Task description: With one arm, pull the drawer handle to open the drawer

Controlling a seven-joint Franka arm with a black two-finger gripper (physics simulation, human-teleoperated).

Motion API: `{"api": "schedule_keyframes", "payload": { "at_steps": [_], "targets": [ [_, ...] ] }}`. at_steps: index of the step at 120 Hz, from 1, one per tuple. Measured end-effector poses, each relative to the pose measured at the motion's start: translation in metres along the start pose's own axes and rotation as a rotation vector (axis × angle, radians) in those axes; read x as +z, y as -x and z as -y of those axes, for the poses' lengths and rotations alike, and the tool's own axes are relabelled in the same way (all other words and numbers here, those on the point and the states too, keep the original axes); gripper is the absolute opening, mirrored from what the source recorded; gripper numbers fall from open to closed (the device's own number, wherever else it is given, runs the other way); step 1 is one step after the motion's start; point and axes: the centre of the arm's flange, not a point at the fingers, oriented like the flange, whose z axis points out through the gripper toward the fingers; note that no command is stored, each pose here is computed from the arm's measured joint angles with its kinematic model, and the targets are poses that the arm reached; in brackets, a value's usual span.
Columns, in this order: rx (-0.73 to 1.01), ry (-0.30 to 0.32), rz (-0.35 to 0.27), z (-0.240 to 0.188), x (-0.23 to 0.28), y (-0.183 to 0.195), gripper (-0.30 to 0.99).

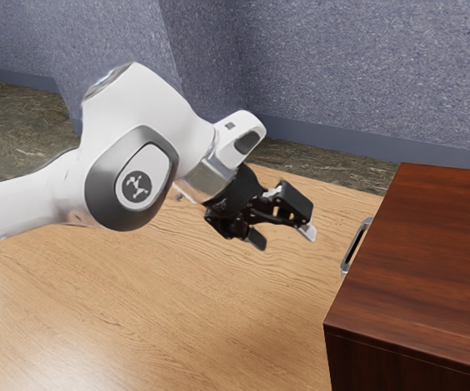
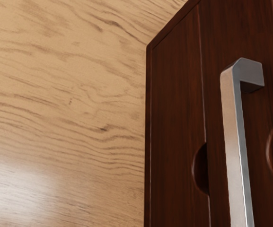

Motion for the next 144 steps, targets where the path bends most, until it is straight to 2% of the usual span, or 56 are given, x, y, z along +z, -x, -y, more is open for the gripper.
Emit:
{"api": "schedule_keyframes", "payload": {
  "at_steps": [50,102,144],
  "targets": [
    [0.023,0.005,0.027,-0.023,0.017,0.006,0.67],
    [0.011,0.008,0.022,-0.031,0.035,-0.022,0.67],
    [0.005,0.004,0.027,-0.029,0.041,-0.026,0.67]
  ]
}}
